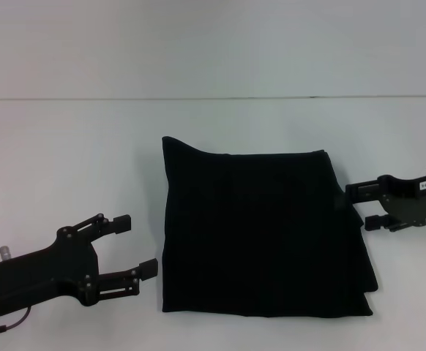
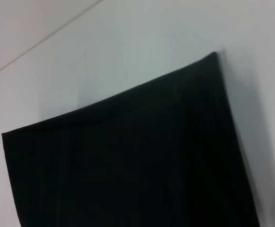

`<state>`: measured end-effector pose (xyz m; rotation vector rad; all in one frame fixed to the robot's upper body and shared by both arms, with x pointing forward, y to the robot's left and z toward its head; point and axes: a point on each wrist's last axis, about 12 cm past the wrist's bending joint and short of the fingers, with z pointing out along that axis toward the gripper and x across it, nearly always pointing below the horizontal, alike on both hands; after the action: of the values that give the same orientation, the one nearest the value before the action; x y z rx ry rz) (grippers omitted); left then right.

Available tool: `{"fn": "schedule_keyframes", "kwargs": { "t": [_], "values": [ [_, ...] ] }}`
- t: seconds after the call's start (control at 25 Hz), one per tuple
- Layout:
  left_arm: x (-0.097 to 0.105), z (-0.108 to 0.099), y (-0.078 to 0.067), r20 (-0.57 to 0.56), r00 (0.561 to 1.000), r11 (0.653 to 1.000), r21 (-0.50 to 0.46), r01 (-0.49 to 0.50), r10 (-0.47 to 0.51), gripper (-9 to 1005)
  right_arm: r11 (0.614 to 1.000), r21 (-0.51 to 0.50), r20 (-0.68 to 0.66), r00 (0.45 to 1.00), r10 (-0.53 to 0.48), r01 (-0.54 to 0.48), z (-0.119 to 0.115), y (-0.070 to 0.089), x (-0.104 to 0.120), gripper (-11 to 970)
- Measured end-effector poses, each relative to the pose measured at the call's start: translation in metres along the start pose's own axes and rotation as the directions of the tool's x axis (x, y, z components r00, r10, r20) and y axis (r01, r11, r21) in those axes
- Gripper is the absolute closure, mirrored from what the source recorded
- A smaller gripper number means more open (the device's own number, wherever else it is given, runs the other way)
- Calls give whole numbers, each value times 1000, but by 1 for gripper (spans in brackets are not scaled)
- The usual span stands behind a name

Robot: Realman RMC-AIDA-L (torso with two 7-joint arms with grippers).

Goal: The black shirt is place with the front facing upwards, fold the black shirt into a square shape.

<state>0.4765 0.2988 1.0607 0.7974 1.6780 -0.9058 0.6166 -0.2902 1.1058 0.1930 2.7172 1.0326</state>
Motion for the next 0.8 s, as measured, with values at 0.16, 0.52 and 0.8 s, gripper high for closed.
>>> {"fn": "schedule_keyframes", "kwargs": {
  "t": [0.16,0.52,0.8],
  "values": [
    [0,0,-1,2,1000,1000,2,2,-2,60,1000,-6,-12,1000,7,-7,-3,-4,3,76],
    [1,1,-1,9,1000,1000,2,7,-7,60,999,-45,-28,999,26,-27,1,-3,10,75],
    [0,1,-1,9,1000,1000,2,6,-6,60,998,-46,-38,998,44,-45,2,-8,15,77]
  ]
}}
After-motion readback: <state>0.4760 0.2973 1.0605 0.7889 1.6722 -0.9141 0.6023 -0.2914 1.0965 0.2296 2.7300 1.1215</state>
